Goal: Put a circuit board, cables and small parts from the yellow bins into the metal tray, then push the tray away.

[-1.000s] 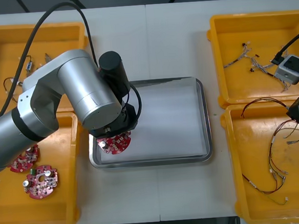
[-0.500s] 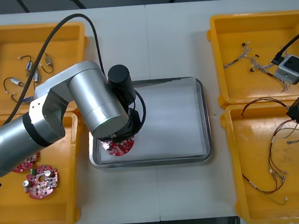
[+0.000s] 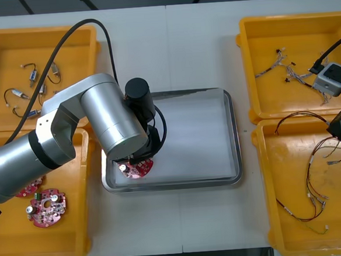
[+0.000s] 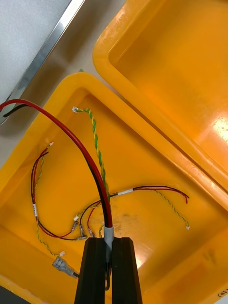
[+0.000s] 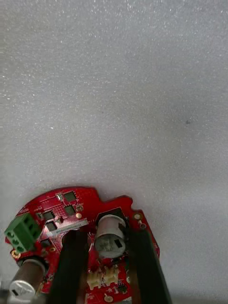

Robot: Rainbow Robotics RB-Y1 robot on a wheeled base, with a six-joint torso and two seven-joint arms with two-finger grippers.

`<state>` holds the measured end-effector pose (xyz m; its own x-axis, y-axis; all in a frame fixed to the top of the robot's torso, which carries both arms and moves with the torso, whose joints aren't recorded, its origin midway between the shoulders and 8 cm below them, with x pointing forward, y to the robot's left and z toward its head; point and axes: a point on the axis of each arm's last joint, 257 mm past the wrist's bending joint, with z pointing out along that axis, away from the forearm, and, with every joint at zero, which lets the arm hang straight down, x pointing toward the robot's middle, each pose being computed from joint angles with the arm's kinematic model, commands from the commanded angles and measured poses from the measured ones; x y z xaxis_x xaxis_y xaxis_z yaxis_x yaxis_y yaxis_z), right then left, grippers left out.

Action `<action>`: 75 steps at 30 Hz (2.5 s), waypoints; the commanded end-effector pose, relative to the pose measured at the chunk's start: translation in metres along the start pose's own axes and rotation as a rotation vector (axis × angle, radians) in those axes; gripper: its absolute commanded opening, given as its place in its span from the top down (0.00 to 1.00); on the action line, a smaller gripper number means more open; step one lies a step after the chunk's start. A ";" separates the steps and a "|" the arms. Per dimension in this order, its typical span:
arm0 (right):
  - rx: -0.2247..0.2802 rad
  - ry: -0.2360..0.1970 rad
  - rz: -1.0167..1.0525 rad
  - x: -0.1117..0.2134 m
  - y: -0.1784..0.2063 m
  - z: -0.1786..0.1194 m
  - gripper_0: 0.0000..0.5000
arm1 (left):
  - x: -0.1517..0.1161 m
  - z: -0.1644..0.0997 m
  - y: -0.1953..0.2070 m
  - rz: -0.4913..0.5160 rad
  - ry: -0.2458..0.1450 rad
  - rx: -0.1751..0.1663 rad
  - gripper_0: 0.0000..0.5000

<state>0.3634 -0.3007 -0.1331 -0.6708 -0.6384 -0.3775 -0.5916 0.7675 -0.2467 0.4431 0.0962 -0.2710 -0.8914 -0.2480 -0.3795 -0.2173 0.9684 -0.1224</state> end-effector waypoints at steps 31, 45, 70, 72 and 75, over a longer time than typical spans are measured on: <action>0.019 0.040 -0.035 0.005 -0.006 0.001 1.00 | -0.092 -0.162 0.035 -0.212 -0.072 0.146 0.00; 0.027 0.061 -0.239 -0.032 0.018 0.003 1.00 | -0.184 -0.195 0.110 -0.588 -0.066 0.117 0.00; -0.125 0.022 -0.566 -0.142 0.114 0.051 1.00 | -0.285 -0.158 0.240 -0.925 -0.258 -0.016 0.00; -0.132 0.023 -0.583 -0.147 0.120 0.055 1.00 | -0.287 -0.155 0.250 -0.914 -0.266 -0.033 0.00; -0.145 0.024 -0.625 -0.153 0.132 0.063 1.00 | -0.294 -0.152 0.264 -0.906 -0.279 -0.038 0.00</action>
<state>0.4140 -0.1239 -0.1709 -0.2934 -0.9376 -0.1863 -0.9054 0.3351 -0.2607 0.5763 0.4016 -0.0940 -0.2380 -0.9344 -0.2652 -0.8384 0.3355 -0.4296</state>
